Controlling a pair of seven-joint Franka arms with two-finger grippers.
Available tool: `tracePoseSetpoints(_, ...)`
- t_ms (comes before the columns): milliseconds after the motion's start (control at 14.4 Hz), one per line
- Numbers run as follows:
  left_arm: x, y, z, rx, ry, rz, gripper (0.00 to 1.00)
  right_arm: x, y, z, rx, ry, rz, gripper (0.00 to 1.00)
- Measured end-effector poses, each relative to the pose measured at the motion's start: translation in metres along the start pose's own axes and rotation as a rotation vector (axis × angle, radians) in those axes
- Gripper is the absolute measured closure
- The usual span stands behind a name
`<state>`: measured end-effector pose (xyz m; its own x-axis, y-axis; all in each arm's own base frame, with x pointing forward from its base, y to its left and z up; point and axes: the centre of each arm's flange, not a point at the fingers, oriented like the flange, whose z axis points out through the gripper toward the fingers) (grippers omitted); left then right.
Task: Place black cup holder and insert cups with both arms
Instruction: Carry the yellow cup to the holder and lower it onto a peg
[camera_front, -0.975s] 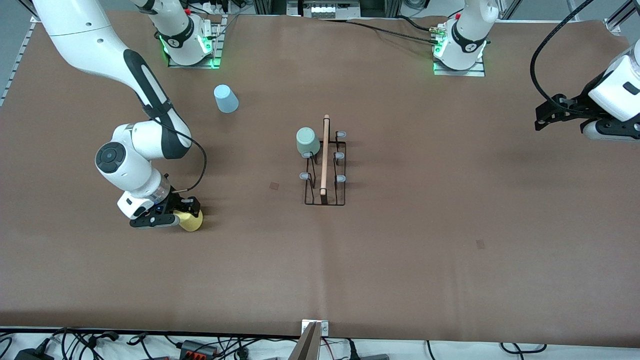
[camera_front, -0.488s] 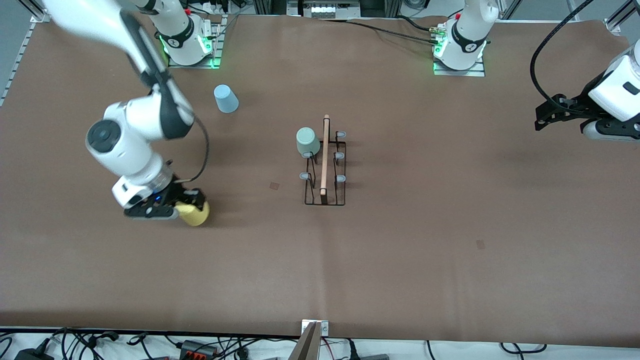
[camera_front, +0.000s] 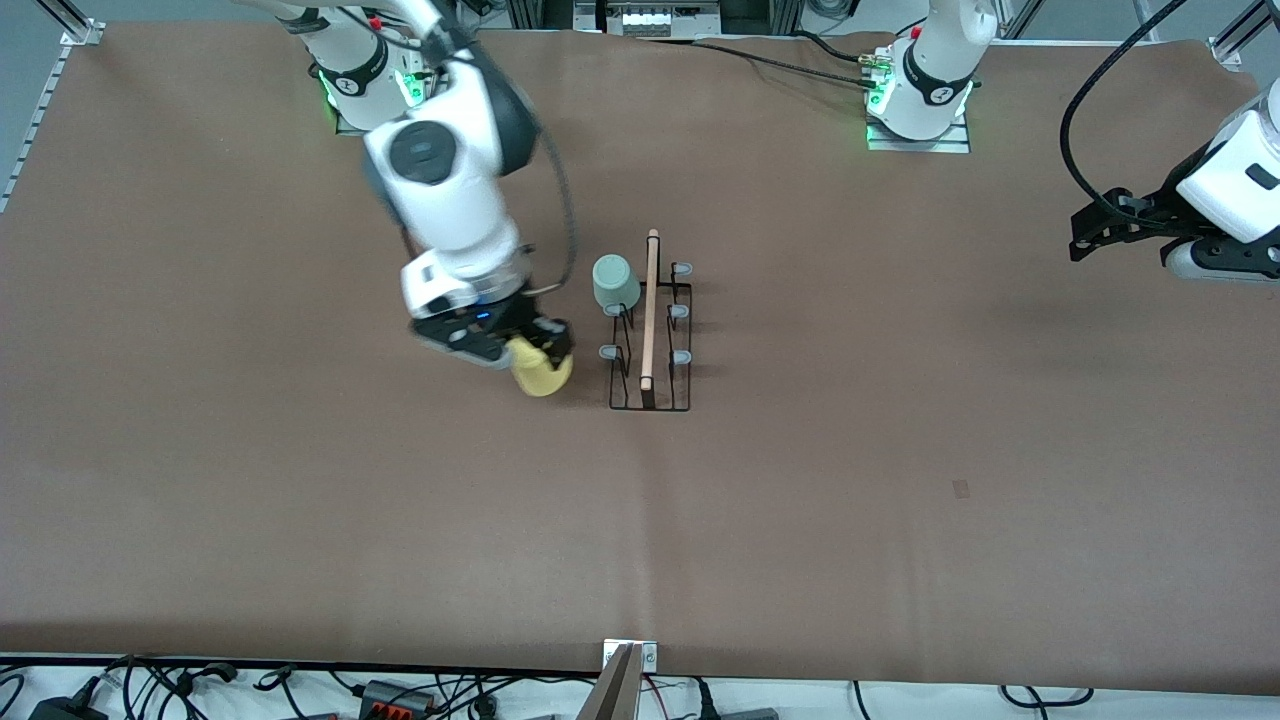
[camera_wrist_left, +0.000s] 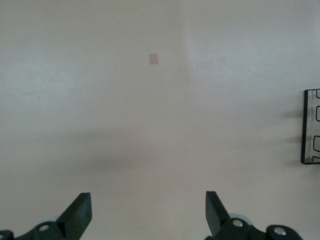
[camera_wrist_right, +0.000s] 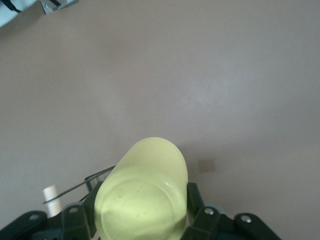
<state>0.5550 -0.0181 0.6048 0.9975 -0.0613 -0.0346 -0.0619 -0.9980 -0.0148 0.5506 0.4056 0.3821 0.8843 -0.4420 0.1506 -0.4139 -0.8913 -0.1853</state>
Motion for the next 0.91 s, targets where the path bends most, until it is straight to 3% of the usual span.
tracePoseSetpoints(348,0.0,0.0,0.0,0.0,0.0,0.0,0.0,-0.017,-0.032,0.022,-0.018,-0.011,0.049,0.31)
tracePoseSetpoints(906,0.0,0.0,0.0,0.0,0.0,0.0,0.0,-0.044,-0.039,0.055,-0.042,-0.036,0.023,0.31)
